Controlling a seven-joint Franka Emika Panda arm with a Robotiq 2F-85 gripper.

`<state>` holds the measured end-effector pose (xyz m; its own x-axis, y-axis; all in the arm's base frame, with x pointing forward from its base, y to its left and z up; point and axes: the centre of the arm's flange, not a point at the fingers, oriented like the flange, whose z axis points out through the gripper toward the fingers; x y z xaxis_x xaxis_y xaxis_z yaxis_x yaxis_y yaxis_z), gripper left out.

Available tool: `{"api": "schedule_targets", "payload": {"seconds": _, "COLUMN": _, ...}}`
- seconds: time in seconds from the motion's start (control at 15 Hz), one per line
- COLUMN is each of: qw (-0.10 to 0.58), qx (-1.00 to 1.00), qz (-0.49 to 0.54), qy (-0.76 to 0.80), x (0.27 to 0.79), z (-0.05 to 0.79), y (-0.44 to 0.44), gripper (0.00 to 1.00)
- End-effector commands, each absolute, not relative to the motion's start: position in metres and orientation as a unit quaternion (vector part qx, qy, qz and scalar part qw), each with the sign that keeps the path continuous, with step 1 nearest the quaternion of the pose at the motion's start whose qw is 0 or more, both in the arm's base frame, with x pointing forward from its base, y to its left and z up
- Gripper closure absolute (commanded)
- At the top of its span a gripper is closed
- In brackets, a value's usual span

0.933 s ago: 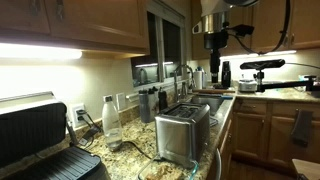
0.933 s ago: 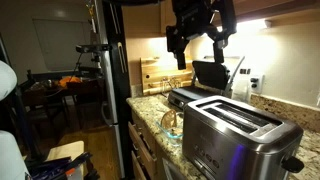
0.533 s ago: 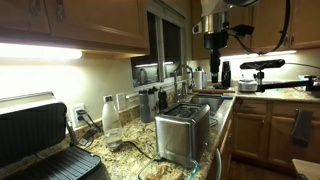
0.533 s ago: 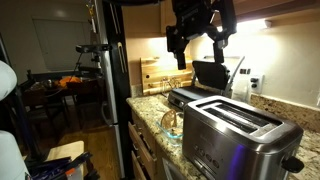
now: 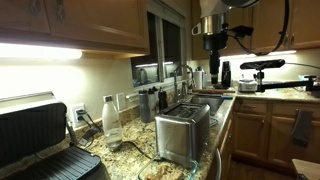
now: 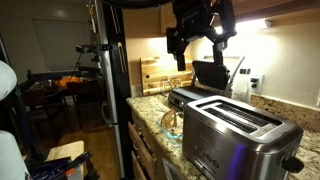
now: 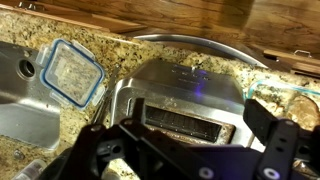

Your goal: Take a slice of bread and put it in the toaster

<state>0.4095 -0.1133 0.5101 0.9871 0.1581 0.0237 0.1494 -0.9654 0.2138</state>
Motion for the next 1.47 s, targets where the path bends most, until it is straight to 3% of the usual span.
{"api": "schedule_targets", "payload": {"seconds": 0.0, "qw": 0.107, "qx": 0.991, "qz": 0.020, "qy": 0.079, "x": 0.418, "z": 0.506, "y": -0.105, "gripper": 0.00}}
{"api": "schedule_targets", "payload": {"seconds": 1.4, "qw": 0.084, "qx": 0.990, "qz": -0.008, "qy": 0.110, "x": 0.503, "z": 0.435, "y": -0.001, "gripper": 0.00}}
